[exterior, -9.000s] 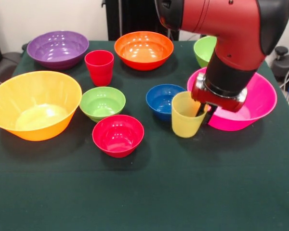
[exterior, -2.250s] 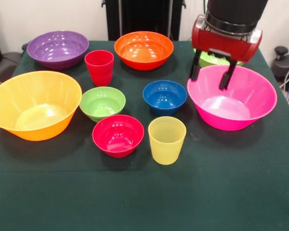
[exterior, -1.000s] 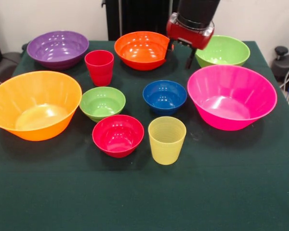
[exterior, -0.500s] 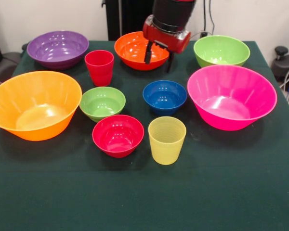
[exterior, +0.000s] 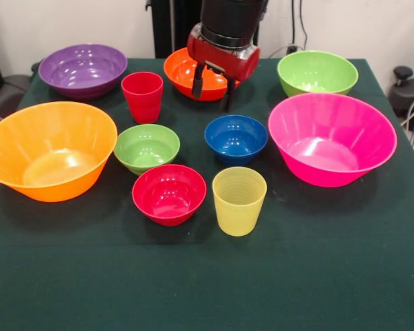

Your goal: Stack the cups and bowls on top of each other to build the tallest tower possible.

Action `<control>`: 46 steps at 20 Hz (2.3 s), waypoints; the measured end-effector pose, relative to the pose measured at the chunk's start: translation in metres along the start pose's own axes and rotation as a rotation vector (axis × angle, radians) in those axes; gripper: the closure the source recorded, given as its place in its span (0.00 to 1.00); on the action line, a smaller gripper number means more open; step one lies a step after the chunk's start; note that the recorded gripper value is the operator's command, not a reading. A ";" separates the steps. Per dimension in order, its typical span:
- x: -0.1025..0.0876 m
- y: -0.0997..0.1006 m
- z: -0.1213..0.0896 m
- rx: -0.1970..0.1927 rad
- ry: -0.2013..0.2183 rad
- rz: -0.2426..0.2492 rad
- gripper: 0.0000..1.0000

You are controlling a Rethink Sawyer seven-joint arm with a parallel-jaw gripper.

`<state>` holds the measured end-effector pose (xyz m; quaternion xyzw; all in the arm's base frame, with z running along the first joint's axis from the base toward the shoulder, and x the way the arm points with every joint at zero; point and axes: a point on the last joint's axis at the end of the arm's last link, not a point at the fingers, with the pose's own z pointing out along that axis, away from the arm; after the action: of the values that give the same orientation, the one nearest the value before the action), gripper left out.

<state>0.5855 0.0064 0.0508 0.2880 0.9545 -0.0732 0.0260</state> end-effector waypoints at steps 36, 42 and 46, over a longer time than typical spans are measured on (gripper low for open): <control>0.065 -0.024 0.081 -0.110 -0.112 -0.108 0.00; 0.075 -0.020 0.083 -0.131 -0.082 -0.103 0.00; 0.066 -0.023 0.086 -0.154 -0.073 -0.070 0.00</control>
<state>0.5182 0.0107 -0.0373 0.2487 0.9652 -0.0108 0.0802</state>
